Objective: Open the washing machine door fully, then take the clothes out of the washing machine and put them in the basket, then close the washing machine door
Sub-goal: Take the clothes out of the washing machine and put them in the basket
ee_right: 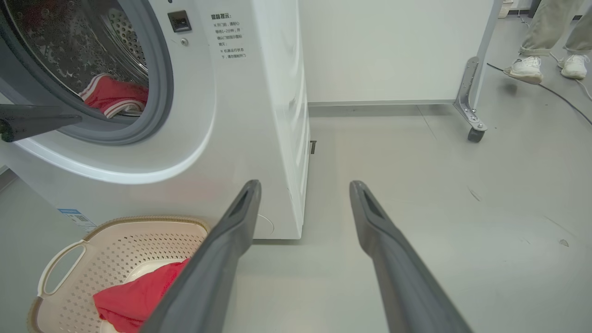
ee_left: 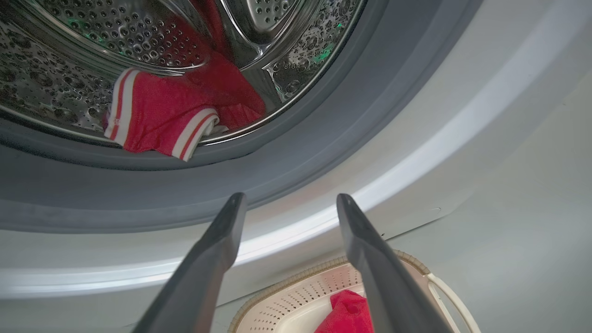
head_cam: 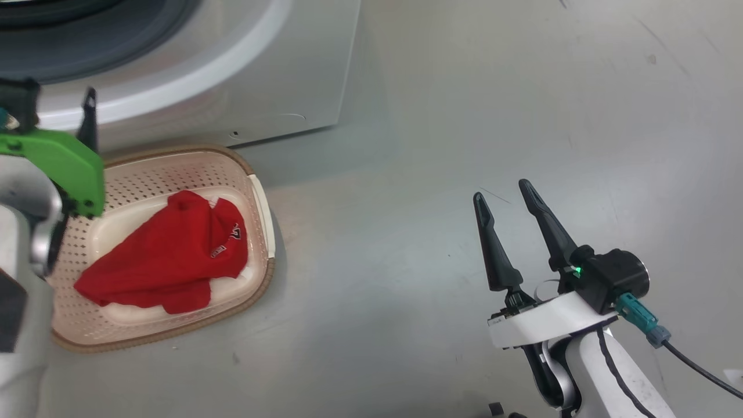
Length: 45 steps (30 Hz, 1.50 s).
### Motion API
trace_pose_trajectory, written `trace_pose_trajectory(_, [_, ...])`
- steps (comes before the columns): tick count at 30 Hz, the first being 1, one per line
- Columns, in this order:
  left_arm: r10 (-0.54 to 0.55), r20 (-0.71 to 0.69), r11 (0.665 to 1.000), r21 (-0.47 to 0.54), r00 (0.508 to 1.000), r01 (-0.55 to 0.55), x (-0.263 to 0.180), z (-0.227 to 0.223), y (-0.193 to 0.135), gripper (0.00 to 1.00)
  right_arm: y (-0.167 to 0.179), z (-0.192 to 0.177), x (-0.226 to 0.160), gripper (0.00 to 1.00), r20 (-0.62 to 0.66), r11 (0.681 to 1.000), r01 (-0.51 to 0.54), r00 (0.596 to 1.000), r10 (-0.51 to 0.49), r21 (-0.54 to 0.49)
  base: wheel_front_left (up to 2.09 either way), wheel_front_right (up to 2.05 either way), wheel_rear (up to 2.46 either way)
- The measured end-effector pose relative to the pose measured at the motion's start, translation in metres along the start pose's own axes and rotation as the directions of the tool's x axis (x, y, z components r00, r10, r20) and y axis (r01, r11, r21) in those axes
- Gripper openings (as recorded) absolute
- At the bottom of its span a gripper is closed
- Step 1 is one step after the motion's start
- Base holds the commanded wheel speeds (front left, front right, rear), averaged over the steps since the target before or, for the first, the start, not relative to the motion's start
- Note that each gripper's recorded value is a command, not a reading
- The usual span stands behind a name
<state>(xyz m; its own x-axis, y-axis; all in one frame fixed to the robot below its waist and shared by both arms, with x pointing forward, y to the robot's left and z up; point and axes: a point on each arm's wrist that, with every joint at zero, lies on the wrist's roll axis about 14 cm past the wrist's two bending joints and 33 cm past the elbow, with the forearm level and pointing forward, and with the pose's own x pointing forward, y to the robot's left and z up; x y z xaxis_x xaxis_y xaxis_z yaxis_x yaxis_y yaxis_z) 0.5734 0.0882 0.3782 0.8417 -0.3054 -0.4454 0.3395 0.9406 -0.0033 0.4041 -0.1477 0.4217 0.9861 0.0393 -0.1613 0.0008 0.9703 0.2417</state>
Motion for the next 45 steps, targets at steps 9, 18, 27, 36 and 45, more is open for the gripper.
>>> trace_pose_trajectory(9, [0.064, 0.024, 0.992, 0.11, 0.998, -0.066, 0.059, 0.037, 0.046, 1.0, -0.009, 0.001, 0.021, 1.0, 0.006, 0.998, 0.033, 0.999, -0.033, 0.053, 0.0, 0.0, 0.0])
trace_pose_trajectory(18, [0.1, 0.073, 0.985, 0.132, 0.992, -0.109, 0.114, 0.058, 0.075, 1.0, -0.029, -0.014, 0.039, 1.0, -0.026, 0.994, 0.093, 0.995, -0.091, 0.061, 0.0, 0.0, 0.0])
trace_pose_trajectory(27, [0.124, 0.035, 0.983, 0.128, 0.992, -0.128, 0.156, 0.028, 0.092, 1.0, -0.044, -0.04, 0.047, 1.0, -0.093, 0.99, 0.132, 0.987, -0.128, 0.043, 0.0, 0.0, 0.0])
trace_pose_trajectory(36, [0.13, -0.053, 0.987, 0.097, 0.99, -0.124, 0.177, 0.002, 0.096, 1.0, -0.047, -0.051, 0.049, 1.0, -0.123, 0.99, 0.14, 0.983, -0.136, 0.022, 0.0, 0.0, 0.0])
trace_pose_trajectory(45, [0.144, -0.133, 0.982, 0.141, 0.981, -0.125, 0.182, -0.007, 0.097, 0.0, -0.046, -0.051, 0.054, 1.0, -0.12, 0.992, 0.129, 0.985, -0.126, 0.017, 0.0, 0.0, 0.0])
